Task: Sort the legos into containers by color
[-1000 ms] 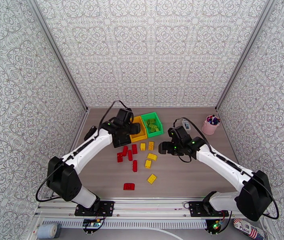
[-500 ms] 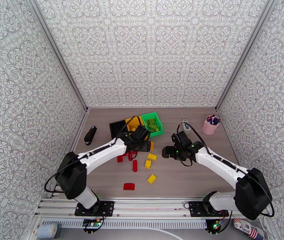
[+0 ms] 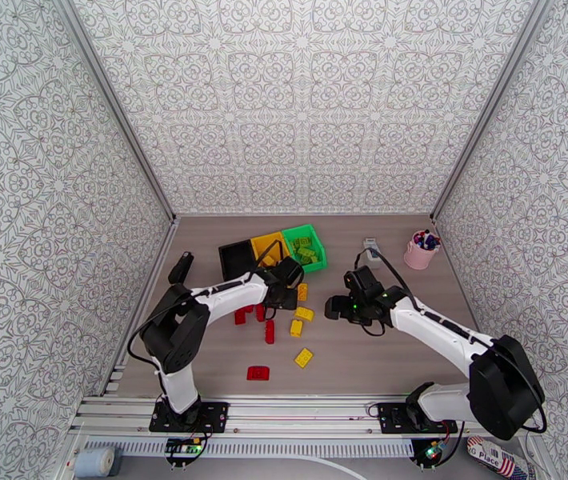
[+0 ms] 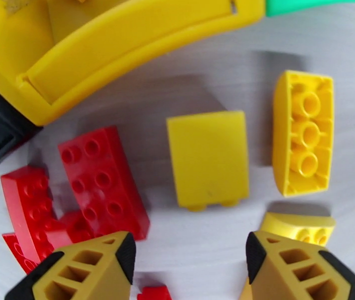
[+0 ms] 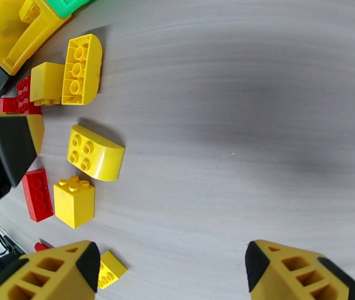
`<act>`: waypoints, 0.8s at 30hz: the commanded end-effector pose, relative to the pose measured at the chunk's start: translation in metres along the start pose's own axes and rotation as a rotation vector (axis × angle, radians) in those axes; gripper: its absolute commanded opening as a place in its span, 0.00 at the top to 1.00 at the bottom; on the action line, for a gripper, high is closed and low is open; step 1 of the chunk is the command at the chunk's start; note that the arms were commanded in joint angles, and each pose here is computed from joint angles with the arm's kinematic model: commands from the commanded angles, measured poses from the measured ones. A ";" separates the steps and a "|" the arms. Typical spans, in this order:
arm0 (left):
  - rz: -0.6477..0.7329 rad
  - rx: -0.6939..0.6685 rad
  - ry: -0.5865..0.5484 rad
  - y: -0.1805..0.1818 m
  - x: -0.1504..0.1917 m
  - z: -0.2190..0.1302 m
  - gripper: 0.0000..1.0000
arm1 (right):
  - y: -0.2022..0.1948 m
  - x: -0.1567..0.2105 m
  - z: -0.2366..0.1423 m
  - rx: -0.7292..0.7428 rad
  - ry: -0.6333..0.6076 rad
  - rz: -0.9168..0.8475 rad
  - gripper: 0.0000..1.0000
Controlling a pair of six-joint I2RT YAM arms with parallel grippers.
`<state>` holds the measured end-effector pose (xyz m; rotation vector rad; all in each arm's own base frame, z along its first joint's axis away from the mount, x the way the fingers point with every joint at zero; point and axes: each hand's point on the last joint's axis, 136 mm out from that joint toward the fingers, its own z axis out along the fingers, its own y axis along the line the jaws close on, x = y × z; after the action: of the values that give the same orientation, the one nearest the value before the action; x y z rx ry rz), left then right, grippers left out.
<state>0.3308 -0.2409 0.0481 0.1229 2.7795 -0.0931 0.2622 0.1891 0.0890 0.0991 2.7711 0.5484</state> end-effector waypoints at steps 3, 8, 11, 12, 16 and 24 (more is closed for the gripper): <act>0.031 0.018 -0.028 -0.010 -0.019 0.005 0.38 | 0.004 -0.003 0.004 -0.015 0.009 0.013 0.20; 0.034 0.013 -0.015 -0.010 -0.023 0.016 0.40 | 0.005 -0.005 0.005 -0.017 0.010 0.014 0.20; 0.027 0.006 -0.006 -0.007 -0.026 0.022 0.43 | 0.006 -0.006 0.004 -0.020 0.008 0.013 0.20; 0.026 0.007 -0.006 -0.007 -0.027 0.023 0.44 | 0.006 -0.006 0.004 -0.020 0.007 0.013 0.21; 0.032 0.012 -0.009 -0.009 -0.033 0.025 0.49 | 0.007 -0.006 0.003 -0.022 0.005 0.014 0.21; 0.046 0.024 -0.005 -0.013 -0.033 0.021 0.71 | 0.013 -0.008 0.002 -0.045 0.008 0.007 0.24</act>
<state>0.3656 -0.2526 0.0373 0.1712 2.7687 -0.0906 0.2613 0.1924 0.0831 0.0987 2.7952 0.5607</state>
